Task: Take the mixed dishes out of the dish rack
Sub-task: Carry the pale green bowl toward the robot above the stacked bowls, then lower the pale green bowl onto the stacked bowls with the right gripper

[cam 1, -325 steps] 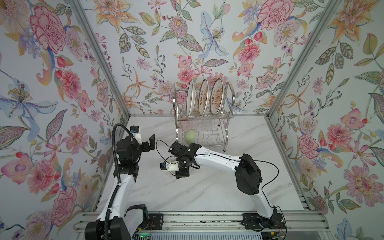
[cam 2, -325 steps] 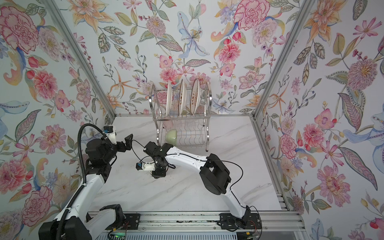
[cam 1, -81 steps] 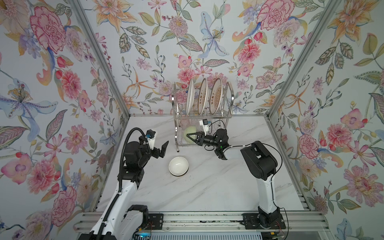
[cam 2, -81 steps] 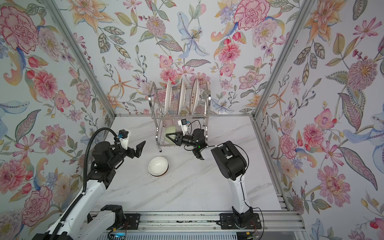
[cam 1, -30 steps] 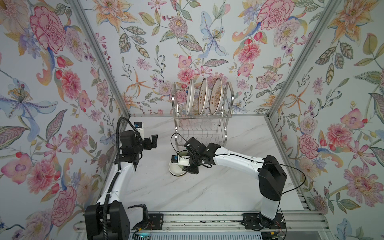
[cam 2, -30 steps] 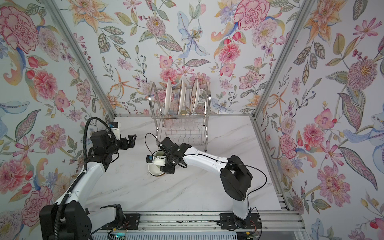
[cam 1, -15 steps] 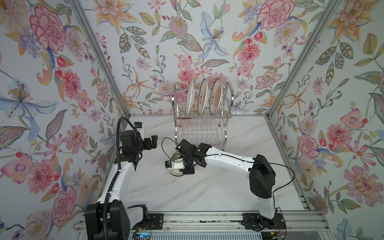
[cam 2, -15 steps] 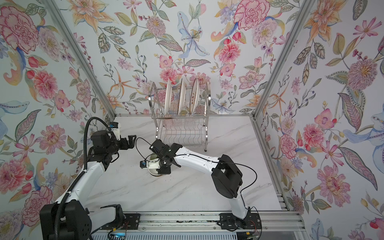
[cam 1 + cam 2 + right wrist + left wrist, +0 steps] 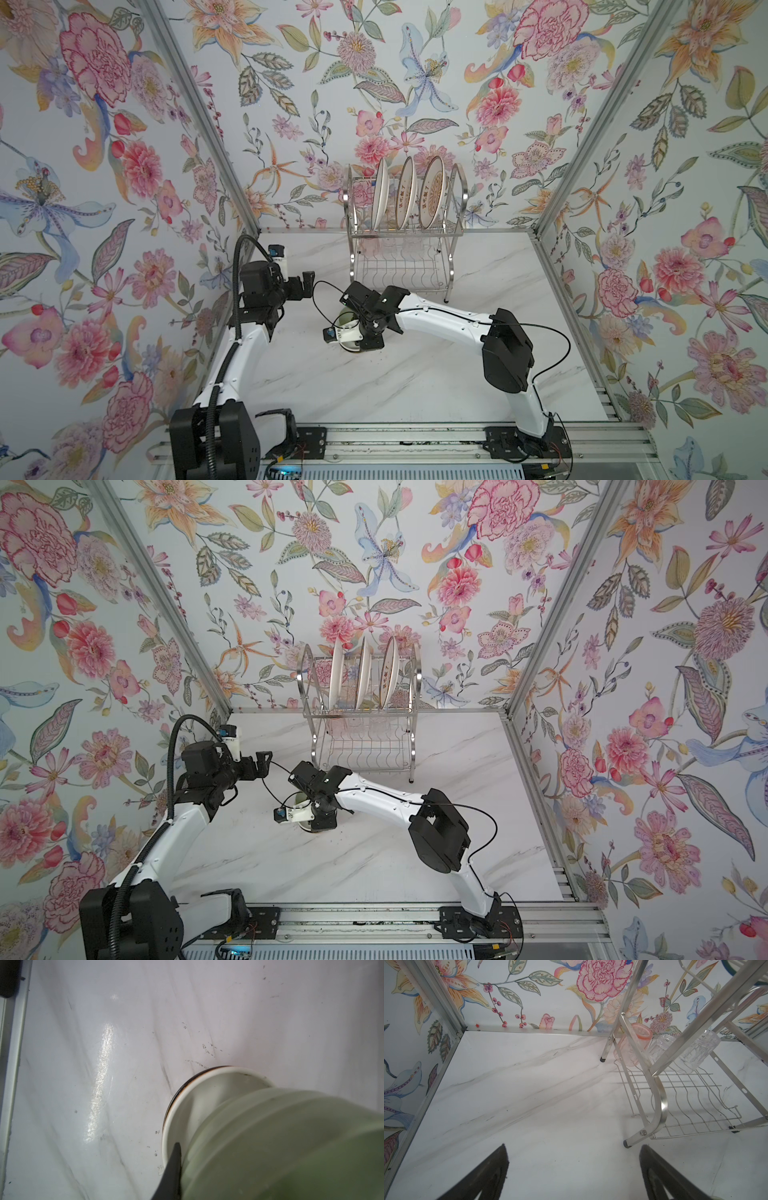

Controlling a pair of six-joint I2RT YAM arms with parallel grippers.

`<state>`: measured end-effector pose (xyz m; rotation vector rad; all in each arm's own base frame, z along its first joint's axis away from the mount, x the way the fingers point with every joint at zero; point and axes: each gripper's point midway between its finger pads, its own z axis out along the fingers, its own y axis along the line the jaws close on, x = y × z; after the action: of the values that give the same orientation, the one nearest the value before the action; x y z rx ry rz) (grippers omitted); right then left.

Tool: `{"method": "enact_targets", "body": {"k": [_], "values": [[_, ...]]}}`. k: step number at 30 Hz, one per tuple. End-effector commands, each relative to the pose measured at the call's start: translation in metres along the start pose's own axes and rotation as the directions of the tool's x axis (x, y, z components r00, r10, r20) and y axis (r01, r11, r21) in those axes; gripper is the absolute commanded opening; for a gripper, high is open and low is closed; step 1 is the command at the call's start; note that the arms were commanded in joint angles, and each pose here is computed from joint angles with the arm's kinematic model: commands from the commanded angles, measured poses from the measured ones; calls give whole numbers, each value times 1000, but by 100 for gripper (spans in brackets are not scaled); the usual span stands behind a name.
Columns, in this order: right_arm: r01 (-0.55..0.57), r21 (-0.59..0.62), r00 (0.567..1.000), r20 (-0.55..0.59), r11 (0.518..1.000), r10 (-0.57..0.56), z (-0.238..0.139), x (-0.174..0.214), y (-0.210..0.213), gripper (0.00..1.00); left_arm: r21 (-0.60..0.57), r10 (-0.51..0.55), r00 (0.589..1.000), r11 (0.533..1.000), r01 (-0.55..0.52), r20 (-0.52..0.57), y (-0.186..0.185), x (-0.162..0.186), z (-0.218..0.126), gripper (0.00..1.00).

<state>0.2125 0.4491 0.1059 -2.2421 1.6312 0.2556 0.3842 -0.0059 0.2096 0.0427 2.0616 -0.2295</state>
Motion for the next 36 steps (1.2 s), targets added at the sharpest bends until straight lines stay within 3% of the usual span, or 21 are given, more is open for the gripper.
{"method": "enact_targets", "body": {"k": [1, 11, 36], "values": [[26, -10, 1000, 3, 1000, -26, 1, -8, 1, 7, -34, 12, 1000, 999, -11, 19, 8, -13, -5, 99], [27, -41, 999, -41, 999, -28, 9, -5, 11, 12, -51, 11, 1000, 999, -10, 22, 10, -13, -9, 99], [-36, -50, 999, -18, 998, 35, 0, -10, 16, 39, -10, -6, 1000, 1000, 6, 23, 4, -14, -6, 99]]}}
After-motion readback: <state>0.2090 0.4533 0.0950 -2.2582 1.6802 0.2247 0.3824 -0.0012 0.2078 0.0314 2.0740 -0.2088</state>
